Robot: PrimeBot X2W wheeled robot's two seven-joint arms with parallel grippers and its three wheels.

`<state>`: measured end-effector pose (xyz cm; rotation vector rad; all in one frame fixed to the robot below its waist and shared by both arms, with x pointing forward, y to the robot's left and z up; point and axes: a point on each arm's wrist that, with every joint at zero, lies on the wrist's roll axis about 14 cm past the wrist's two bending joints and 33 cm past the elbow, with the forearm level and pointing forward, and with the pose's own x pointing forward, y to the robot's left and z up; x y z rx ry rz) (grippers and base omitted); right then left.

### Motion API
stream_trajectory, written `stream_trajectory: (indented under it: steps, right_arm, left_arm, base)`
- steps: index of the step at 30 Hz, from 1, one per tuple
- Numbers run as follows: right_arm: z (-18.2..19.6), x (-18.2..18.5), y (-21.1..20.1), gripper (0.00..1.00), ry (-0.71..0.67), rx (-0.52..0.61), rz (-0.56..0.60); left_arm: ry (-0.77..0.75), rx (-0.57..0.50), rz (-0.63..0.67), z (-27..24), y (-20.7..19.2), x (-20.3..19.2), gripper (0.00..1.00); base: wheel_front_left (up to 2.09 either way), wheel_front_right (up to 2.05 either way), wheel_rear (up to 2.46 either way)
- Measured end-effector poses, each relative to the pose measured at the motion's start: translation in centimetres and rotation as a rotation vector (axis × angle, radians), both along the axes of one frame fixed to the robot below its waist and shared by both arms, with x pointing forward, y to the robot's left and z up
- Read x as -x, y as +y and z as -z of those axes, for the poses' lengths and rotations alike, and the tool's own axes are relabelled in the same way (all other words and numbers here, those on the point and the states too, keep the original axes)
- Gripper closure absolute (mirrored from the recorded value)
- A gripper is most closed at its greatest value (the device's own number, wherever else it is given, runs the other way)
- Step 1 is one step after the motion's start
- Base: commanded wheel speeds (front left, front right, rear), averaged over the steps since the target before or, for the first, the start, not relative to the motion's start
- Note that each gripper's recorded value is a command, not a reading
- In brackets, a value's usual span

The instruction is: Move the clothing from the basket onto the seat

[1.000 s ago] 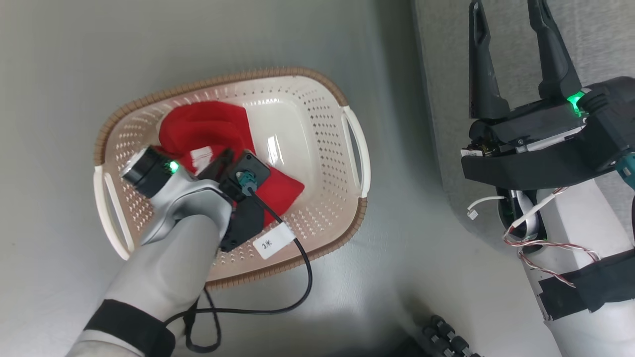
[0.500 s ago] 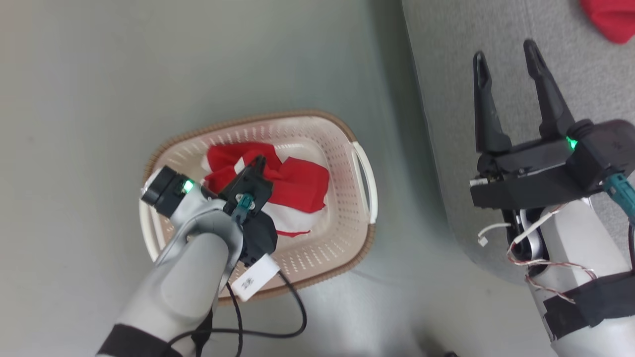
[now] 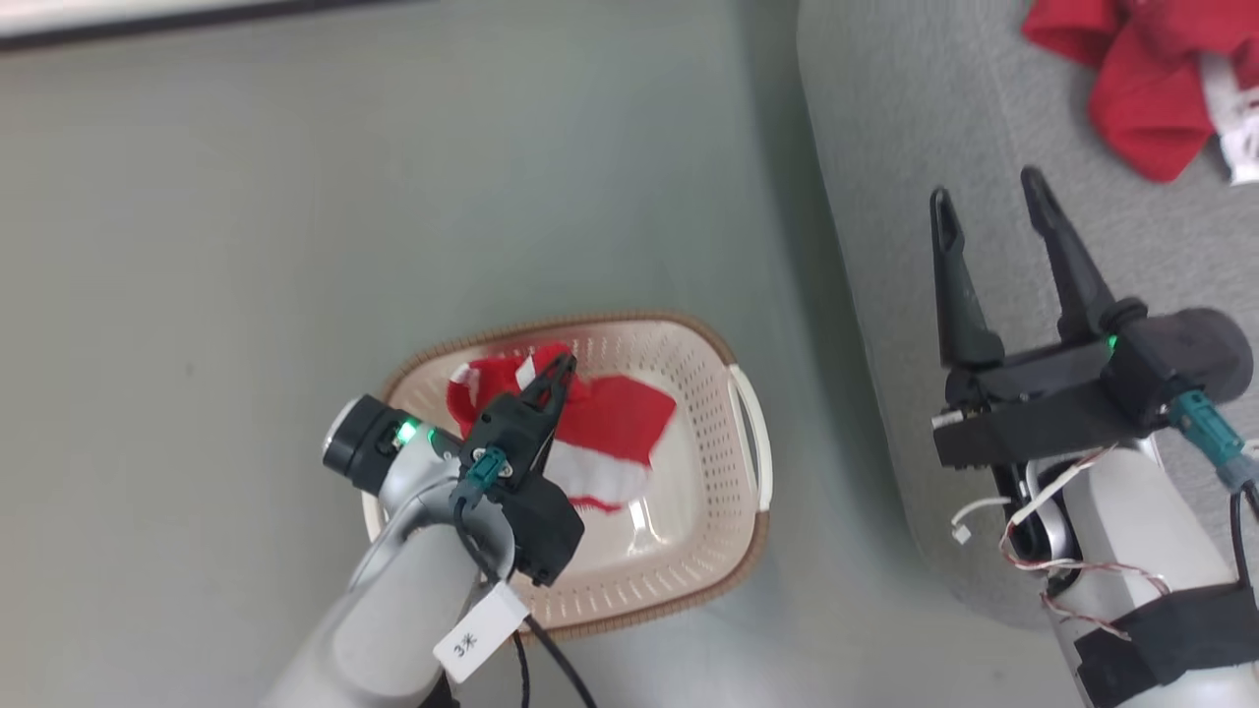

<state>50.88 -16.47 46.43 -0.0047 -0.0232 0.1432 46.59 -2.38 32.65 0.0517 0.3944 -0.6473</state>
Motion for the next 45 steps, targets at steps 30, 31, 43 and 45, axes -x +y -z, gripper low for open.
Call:
stream_trajectory:
  steps: [30, 31, 43, 45]
  right_arm:
    - [-4.6, 10.8, 0.2, 0.0, -0.045, -0.011, -0.003]
    - [-4.7, 11.1, 0.3, 0.0, -0.049, -0.011, -0.007]
    - [-4.8, 16.4, 1.1, 0.0, -0.059, -0.027, -0.027]
    - [-5.0, 16.9, 0.9, 0.0, -0.069, -0.028, -0.02]
  left_arm:
    - [-0.194, 0.105, -0.581, -11.0, 16.5, 6.1, 0.0]
    - [-0.199, 0.11, -0.602, -11.2, 17.2, 6.7, 0.0]
    - [-0.274, 0.125, -0.701, -13.3, 21.0, 13.1, 0.0]
    - [-0.292, 0.122, -0.71, -13.8, 21.3, 13.8, 0.0]
  base:
    - [0.0, 0.0, 0.0]
    - [0.0, 0.0, 0.0]
    - [0.0, 0.0, 0.0]
    - [0.0, 0.0, 0.0]
